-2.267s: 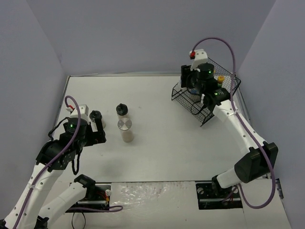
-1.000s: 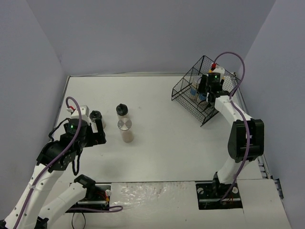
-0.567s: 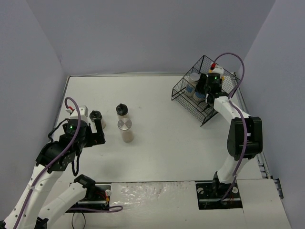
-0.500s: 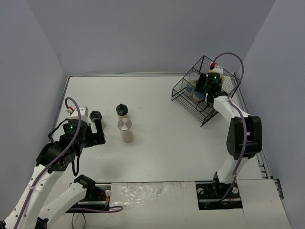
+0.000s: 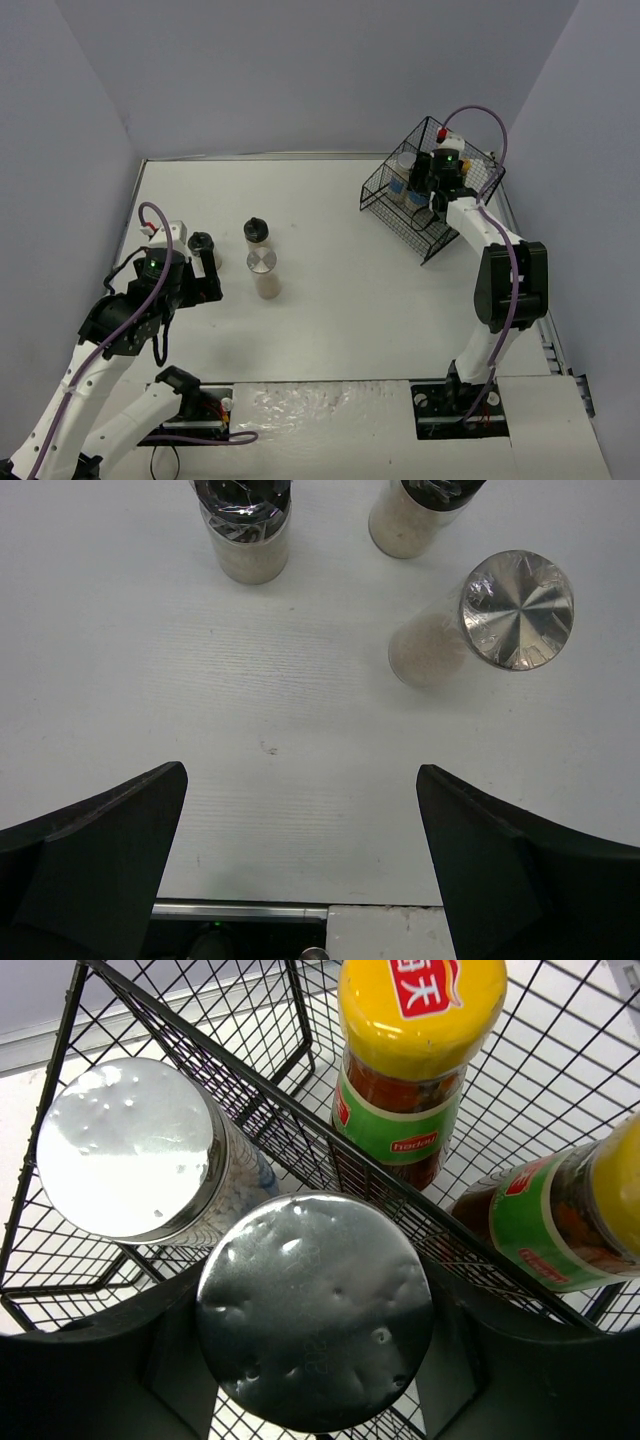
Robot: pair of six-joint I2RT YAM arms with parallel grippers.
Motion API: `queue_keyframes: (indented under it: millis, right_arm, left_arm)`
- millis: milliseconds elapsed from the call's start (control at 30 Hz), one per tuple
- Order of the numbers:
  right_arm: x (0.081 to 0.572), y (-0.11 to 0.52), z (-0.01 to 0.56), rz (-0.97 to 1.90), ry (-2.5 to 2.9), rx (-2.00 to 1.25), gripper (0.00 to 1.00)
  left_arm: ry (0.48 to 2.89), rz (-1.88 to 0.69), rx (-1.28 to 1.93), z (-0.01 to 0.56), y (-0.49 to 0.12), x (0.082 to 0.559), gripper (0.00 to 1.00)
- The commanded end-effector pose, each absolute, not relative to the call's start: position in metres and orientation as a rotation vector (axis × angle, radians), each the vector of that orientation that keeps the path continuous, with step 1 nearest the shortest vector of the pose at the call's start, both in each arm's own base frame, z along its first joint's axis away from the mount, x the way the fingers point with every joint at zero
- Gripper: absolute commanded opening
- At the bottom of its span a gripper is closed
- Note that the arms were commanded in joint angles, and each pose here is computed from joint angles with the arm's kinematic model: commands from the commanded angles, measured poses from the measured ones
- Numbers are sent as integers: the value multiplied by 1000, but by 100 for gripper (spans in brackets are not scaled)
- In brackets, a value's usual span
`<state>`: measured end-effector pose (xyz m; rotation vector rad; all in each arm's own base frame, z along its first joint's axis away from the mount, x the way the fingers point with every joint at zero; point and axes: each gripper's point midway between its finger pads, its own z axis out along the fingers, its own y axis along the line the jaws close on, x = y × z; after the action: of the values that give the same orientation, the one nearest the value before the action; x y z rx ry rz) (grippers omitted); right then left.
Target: Organize the condiment bottles
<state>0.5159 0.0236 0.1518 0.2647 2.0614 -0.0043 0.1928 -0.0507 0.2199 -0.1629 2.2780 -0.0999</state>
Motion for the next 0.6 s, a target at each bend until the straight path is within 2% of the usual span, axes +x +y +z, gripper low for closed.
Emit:
queue_keyframes:
  millis: [0, 200, 300, 400, 567]
  right_arm:
    - [525, 24, 226, -19, 1890, 229, 63]
    - [524, 29, 231, -2, 1898, 201, 78]
    - [523, 33, 236, 11, 1896, 184, 80]
    - [516, 45, 260, 9, 1872, 110, 85]
    - [485, 79, 316, 68, 1801, -47, 99]
  left_arm:
    - [2237, -144, -188, 231, -58, 203, 97]
    - [2235, -160, -193, 231, -60, 204, 97]
    - [2237, -163, -195, 231, -60, 202, 97]
    - [2238, -166, -197, 231, -60, 201, 97]
    - [2232, -159, -202, 234, -57, 199, 97]
